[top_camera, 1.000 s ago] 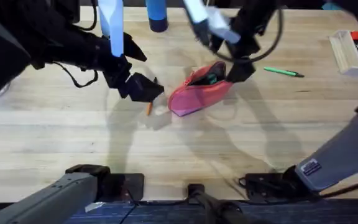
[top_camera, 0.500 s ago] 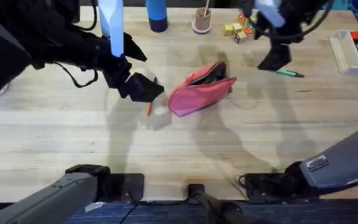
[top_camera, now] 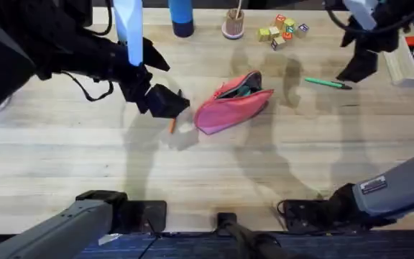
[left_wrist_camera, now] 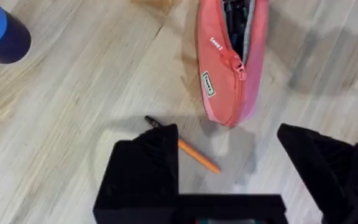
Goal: Unzip the bag, pick up the pens from the table one at a time and place them inside, then zip the bag closed.
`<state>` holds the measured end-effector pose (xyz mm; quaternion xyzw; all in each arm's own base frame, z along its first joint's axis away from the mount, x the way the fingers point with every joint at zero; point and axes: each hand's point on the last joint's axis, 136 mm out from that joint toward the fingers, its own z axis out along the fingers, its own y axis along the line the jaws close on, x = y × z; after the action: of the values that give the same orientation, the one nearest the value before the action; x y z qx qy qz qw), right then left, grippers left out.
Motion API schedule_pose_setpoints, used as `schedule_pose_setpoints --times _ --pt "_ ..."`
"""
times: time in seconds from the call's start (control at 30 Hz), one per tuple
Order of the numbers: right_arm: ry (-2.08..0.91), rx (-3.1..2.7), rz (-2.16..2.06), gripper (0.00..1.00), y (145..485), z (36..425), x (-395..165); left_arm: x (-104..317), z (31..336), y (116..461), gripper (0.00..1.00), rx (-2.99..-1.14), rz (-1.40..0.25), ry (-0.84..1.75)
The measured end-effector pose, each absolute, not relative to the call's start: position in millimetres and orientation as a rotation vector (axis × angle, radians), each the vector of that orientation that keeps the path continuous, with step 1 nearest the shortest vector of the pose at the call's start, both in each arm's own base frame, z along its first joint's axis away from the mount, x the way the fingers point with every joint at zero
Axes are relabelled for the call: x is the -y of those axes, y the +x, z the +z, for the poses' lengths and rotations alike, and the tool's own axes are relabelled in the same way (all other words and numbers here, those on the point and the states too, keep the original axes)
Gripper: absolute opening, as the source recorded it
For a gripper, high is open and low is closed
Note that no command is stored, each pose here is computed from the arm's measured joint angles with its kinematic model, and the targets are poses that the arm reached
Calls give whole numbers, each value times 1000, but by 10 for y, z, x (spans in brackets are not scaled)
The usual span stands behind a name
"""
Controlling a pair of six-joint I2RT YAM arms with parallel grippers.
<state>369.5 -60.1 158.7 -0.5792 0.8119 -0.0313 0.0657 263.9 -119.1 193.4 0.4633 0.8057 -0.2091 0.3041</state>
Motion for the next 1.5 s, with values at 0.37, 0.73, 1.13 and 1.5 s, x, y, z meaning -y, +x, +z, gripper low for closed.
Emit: schedule_pose_setpoints --times 0.37,0.73,1.13,1.5 --pt "-1674 -2527 -75 996 3752 1371 887 1191 1934 2639 993 -2134 -554 1227" --pt "-1691 -2557 -19 996 3902 965 925 1191 1934 2639 994 -2135 -554 1227" --pt "-1734 -2631 129 996 3875 422 921 1191 1934 2639 993 -2134 -554 1227" --pt "-1727 -2628 115 516 3905 412 932 1193 1955 2684 993 -2114 -538 1227"
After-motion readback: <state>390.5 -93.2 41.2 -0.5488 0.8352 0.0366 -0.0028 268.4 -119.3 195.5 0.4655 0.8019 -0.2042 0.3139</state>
